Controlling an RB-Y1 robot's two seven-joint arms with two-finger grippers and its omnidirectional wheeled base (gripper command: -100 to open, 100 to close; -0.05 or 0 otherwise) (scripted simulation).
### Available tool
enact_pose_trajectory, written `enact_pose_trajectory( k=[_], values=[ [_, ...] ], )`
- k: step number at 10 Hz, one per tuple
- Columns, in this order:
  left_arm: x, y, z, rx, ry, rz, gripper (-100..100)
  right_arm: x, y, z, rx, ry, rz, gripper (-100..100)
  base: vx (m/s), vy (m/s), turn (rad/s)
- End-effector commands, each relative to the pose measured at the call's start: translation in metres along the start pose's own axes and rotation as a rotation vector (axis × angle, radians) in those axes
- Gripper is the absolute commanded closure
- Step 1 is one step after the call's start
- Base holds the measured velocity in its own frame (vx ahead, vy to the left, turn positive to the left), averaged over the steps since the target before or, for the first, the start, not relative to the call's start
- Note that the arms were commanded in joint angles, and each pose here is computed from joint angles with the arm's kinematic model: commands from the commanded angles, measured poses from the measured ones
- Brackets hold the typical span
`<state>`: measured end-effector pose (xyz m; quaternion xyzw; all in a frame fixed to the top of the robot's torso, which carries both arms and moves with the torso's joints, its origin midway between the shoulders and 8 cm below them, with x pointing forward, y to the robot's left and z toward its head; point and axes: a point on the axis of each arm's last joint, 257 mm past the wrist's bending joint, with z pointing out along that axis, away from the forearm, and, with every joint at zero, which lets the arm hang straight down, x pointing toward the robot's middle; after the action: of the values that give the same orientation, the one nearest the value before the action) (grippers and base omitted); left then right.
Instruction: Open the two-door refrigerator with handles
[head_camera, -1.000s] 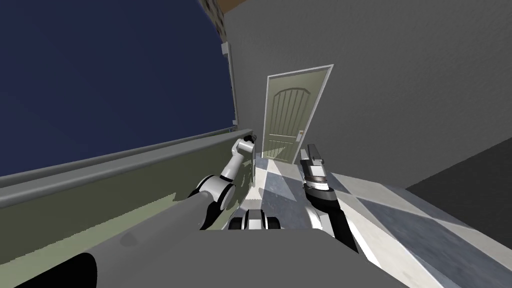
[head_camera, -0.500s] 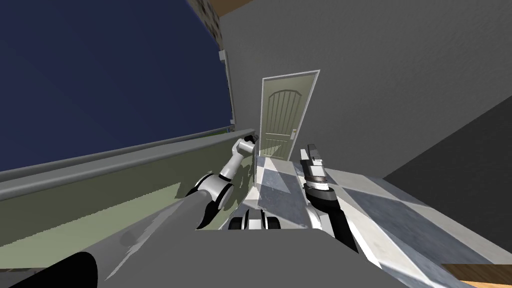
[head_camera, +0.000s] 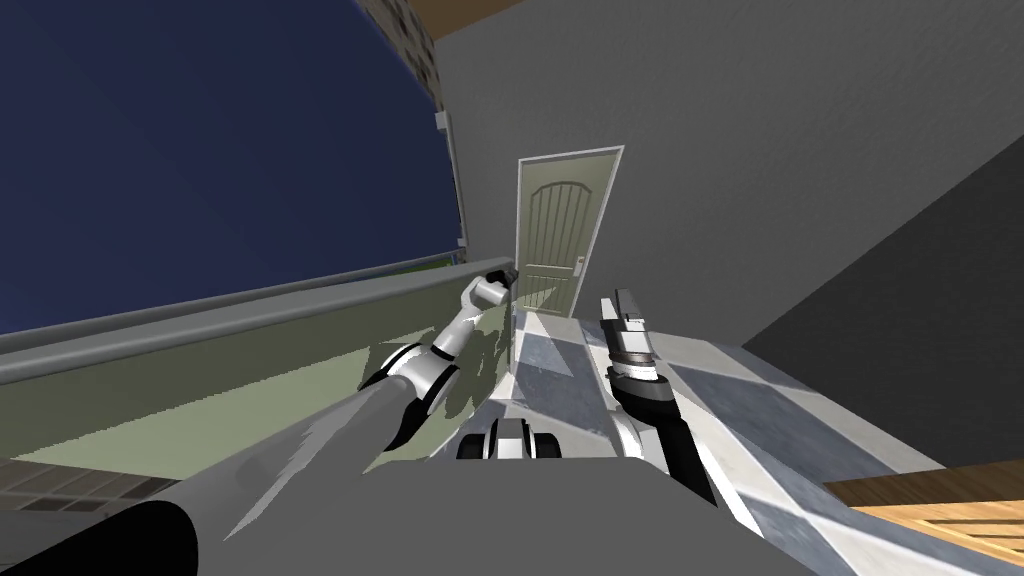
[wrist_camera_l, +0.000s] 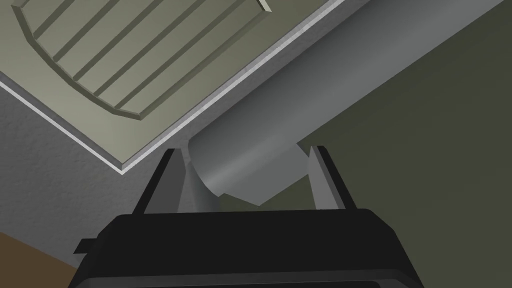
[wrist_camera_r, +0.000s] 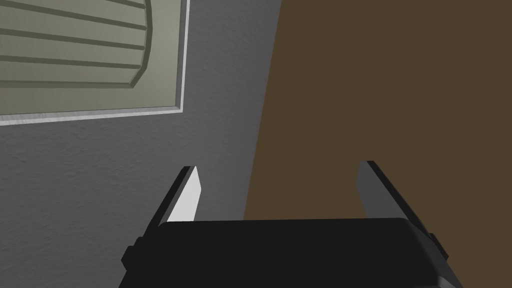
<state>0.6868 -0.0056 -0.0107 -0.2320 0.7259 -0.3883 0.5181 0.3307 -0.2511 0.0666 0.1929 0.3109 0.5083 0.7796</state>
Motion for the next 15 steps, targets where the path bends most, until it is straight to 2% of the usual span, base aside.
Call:
enact_pose_trajectory(
  k=[1, 2, 3, 4, 5, 6, 7, 8, 9, 10, 11, 12, 13, 14, 15],
  values=[
    [0.006, -0.008, -0.001, 0.032, 0.033, -0.001, 100, 0.0, 0.0, 0.0, 0.0, 0.0, 0.0, 0, -0.13, -0.032, -0.026],
    [0.005, -0.008, -0.002, 0.043, 0.04, 0.03, 100, 0.0, 0.0, 0.0, 0.0, 0.0, 0.0, 0, -0.154, -0.039, -0.068],
    [0.01, -0.009, -0.002, 0.048, 0.058, 0.006, 100, 0.0, 0.0, 0.0, 0.0, 0.0, 0.0, 0, -0.135, -0.018, -0.038],
    [0.01, -0.008, -0.003, 0.056, 0.066, 0.035, 100, 0.0, 0.0, 0.0, 0.0, 0.0, 0.0, 0, -0.153, -0.031, -0.065],
    [0.014, -0.01, -0.003, 0.061, 0.084, 0.011, 100, 0.0, 0.0, 0.0, 0.0, 0.0, 0.0, 0, -0.134, -0.036, -0.035],
    [0.015, -0.008, -0.004, 0.067, 0.094, 0.038, 100, 0.0, 0.0, 0.0, 0.0, 0.0, 0.0, 0, -0.141, -0.048, -0.06],
    [0.019, -0.009, -0.005, 0.071, 0.112, 0.014, 100, 0.0, 0.0, 0.0, 0.0, 0.0, 0.0, 0, -0.123, -0.033, -0.03],
    [0.02, -0.005, -0.006, 0.074, 0.122, 0.041, 100, 0.0, 0.0, 0.0, 0.0, 0.0, 0.0, 0, -0.164, -0.042, -0.078],
    [0.024, -0.007, -0.006, 0.078, 0.139, 0.016, 100, 0.0, 0.0, 0.0, 0.0, 0.0, 0.0, 0, -0.137, -0.043, -0.033],
    [0.025, -0.002, -0.007, 0.079, 0.151, 0.04, 100, 0.0, 0.0, 0.0, 0.0, 0.0, 0.0, 0, -0.15, -0.054, -0.052],
    [0.029, -0.003, -0.008, 0.082, 0.168, 0.014, 100, 0.0, 0.0, 0.0, 0.0, 0.0, 0.0, 0, -0.132, -0.035, -0.028],
    [0.024, -0.004, -0.008, 0.083, 0.153, 0.027, 100, 0.0, 0.0, 0.0, 0.0, 0.0, 0.0, 0, -0.052, -0.009, -0.004],
    [0.056, -0.022, -0.016, 0.118, 0.21, 0.035, 100, 0.0, 0.0, 0.0, 0.0, 0.0, 0.0, 0, -0.153, 0.092, -0.03],
    [0.056, -0.022, -0.016, 0.118, 0.21, 0.035, 100, 0.0, 0.0, 0.0, 0.0, 0.0, 0.0, 0, -0.2, 0.108, -0.092],
    [0.071, -0.032, -0.02, 0.137, 0.238, 0.04, 100, 0.0, 0.0, 0.0, 0.0, 0.0, 0.0, 0, -0.191, 0.083, -0.074]
  ],
)
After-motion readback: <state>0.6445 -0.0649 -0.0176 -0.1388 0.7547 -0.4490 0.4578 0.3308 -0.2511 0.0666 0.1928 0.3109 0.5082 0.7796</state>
